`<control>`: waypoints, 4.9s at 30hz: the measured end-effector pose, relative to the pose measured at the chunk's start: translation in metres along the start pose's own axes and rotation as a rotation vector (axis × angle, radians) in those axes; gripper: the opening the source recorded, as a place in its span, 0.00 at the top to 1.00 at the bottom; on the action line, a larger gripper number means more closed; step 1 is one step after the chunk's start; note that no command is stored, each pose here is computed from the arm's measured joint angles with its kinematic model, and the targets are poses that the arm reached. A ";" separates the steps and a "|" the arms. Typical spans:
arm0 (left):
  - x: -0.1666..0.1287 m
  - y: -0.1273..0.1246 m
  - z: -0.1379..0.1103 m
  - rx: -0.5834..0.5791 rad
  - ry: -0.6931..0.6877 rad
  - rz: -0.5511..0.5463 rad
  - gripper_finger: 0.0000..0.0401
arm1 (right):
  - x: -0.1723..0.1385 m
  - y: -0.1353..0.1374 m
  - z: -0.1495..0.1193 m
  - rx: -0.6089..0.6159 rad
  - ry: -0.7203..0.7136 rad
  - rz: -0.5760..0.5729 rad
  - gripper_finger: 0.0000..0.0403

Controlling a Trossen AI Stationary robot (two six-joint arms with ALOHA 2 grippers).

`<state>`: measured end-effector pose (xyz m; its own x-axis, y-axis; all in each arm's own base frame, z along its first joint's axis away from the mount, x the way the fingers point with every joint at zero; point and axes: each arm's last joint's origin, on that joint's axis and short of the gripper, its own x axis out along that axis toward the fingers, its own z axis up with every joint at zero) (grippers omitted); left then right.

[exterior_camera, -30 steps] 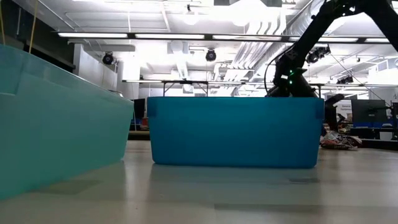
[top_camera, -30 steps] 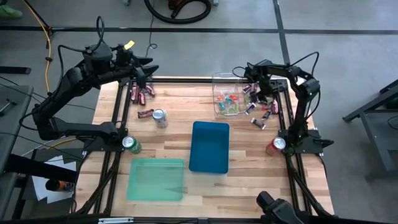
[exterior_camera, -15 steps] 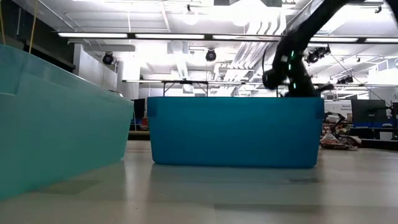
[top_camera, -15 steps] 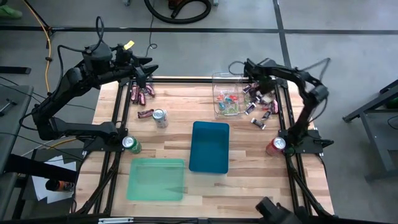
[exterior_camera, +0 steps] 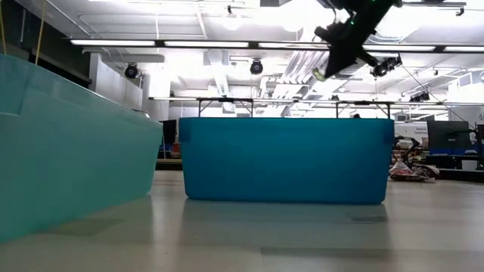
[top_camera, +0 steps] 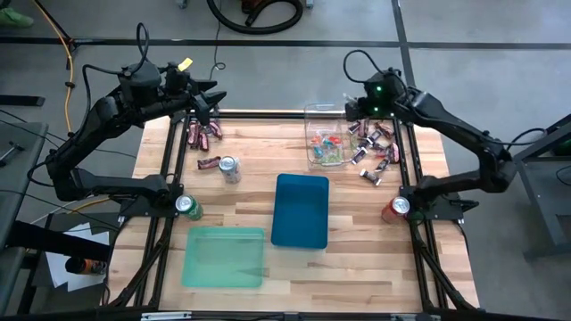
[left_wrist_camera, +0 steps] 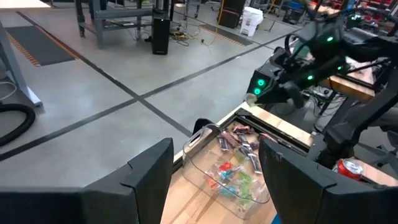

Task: Sort candy
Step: Put the green gummy into the transparent bin, then put the red gummy into the transparent bin

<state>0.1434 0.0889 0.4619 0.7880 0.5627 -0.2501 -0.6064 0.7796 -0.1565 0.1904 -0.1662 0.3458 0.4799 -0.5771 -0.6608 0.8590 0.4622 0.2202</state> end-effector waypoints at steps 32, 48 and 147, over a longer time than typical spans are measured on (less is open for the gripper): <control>0.057 -0.008 -0.057 -0.075 0.047 -0.236 0.44 | 0.063 0.081 -0.033 -0.275 0.130 0.325 1.00; 0.072 -0.019 -0.090 -0.198 0.063 -0.306 0.44 | 0.120 0.056 -0.061 -0.300 0.358 -0.056 1.00; 0.069 -0.015 -0.097 -0.179 0.119 -0.227 0.44 | 0.078 -0.056 -0.099 0.548 0.062 -0.417 0.99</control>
<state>0.1962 0.0893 0.3541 0.8939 0.3349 -0.2980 -0.4335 0.8149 -0.3847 0.1623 -0.1699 0.2112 0.0926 -0.5855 -0.8053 0.9437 -0.2064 0.2585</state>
